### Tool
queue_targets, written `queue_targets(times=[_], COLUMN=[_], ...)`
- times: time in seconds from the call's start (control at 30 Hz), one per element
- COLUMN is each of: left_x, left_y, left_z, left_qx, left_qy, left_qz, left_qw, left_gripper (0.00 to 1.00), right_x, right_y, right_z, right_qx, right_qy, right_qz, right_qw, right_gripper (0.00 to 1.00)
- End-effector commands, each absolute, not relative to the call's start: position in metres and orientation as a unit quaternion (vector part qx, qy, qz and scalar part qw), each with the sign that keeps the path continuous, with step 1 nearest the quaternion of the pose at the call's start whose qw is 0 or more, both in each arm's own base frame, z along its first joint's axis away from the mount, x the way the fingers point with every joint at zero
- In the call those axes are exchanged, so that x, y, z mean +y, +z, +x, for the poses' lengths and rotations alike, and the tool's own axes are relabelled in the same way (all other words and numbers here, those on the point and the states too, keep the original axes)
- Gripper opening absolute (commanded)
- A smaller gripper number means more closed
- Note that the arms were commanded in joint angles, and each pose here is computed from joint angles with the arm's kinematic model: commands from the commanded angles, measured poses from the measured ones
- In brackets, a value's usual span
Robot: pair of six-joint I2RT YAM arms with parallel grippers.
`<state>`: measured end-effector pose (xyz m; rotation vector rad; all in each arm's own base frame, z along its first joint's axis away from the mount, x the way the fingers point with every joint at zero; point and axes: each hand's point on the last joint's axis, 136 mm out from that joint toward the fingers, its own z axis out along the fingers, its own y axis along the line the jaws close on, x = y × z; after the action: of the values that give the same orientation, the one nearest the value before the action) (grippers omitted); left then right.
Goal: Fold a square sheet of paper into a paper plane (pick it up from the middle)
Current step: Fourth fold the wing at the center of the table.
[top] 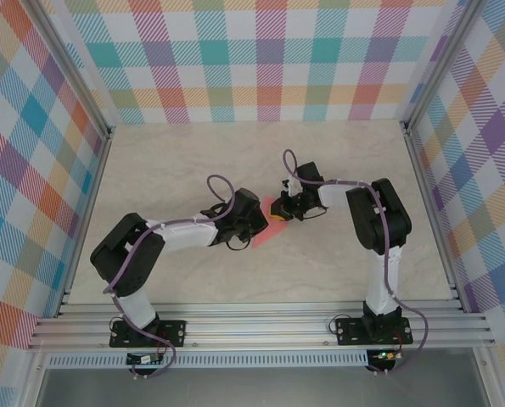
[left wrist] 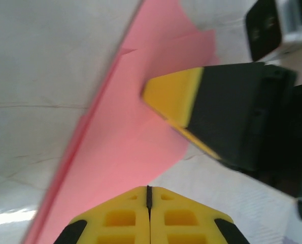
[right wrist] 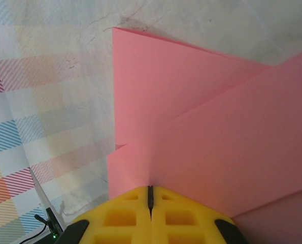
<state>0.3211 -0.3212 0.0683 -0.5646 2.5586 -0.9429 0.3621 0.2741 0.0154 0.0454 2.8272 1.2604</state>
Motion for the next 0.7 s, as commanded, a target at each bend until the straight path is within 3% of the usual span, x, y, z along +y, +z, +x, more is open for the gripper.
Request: queue_targets(times=[0.0,0.27,0.67], left_x=[-0.341,-0.326,-0.281], left_y=[0.070,0.028,-0.007], left_z=[0.335,0.328,0.274], left_qx=[0.883,0.888,0.913], left_qy=[-0.377,-0.340,-0.266], left_qz=[-0.227,-0.275,-0.291], left_qw=[0.164,0.143,0.106], left_gripper=[0.06,0.07,0.07], right_x=[0.252,0.251,0.249], right_y=[-0.029,-0.030,-0.030], right_z=[0.345,0.343,0.344], right_qx=[0.938,0.939,0.941], right_qy=[0.344,0.342,0.335], right_qz=[0.038,0.038,0.042], right_qw=[-0.007,-0.010,-0.010], right_gripper=[0.00,0.00,0.00])
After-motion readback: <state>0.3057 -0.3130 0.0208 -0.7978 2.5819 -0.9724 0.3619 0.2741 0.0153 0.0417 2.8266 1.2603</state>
